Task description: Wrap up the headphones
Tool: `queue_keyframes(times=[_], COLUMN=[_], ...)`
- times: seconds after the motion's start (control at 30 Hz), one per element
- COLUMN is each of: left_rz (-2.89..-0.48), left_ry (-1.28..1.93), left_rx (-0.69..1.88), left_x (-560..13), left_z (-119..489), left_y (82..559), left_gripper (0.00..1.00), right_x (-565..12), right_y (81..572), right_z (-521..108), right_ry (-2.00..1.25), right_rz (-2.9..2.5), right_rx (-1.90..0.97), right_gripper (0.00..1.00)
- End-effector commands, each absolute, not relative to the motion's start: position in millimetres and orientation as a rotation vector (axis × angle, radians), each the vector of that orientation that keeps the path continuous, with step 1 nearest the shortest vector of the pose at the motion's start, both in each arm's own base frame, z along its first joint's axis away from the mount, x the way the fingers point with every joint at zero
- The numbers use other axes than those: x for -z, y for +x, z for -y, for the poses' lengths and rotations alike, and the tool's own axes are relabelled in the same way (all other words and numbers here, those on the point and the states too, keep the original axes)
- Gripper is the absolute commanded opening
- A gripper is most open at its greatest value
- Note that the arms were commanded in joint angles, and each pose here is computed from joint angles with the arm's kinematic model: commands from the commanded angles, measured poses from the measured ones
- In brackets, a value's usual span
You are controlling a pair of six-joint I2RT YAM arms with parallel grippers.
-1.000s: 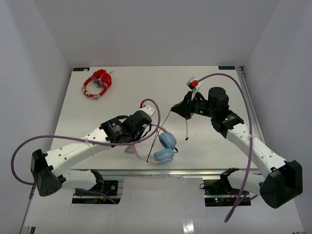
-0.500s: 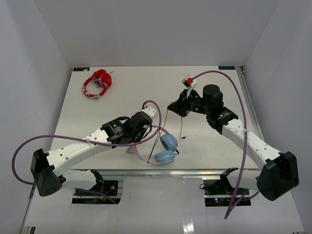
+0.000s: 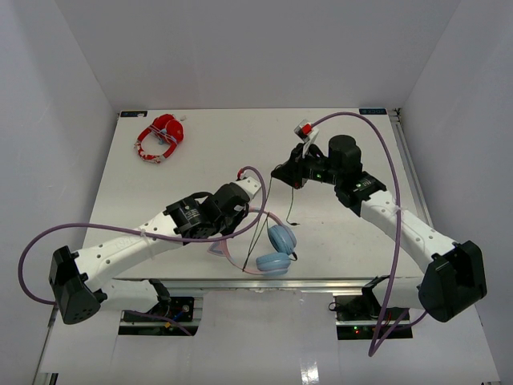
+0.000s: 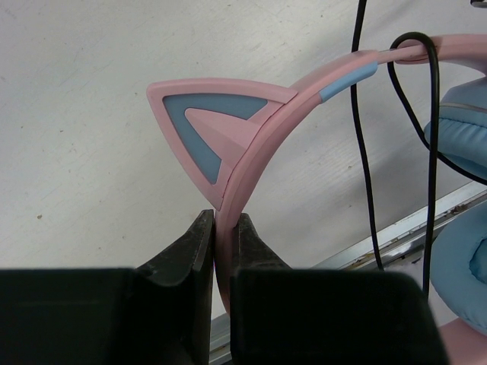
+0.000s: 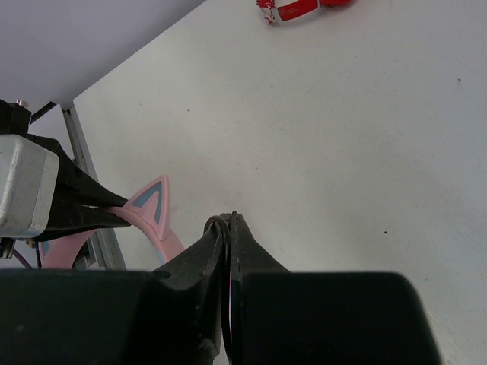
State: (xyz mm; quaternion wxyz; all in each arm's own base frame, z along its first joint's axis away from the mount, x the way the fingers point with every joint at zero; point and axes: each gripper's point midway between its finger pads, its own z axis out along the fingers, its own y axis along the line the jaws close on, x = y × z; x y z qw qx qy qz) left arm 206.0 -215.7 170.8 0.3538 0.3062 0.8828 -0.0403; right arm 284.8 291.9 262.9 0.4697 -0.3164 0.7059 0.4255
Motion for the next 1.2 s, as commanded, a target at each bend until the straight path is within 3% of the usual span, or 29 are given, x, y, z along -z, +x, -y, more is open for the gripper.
queue_keyframes(times=[0.0,0.27,0.73,1.17], left_rz=[-2.226,-2.270,-2.258,-2.293], left_ry=[0.745,0.631,0.588,0.343], left_rx=[0.192,0.025,0.034,-0.110], left_x=[-187,-178,-185,-193], left_z=[226,206,204,191], left_y=[208,219,219,248], left_gripper=[0.00,0.00,0.00,0.00], right_x=[-286,-294,-302,-322], right_y=[293,287,278,204], right_z=[-297,-285,-272,-299], right_ry=[-0.783,-0.766,-0.744,-0.915], right_rz=[-1.655,-1.640,-1.653,-1.551], right_rx=[-1.019,-0.974,-0.925,-1.154], right_gripper=[0.08,0.08,0.08,0.08])
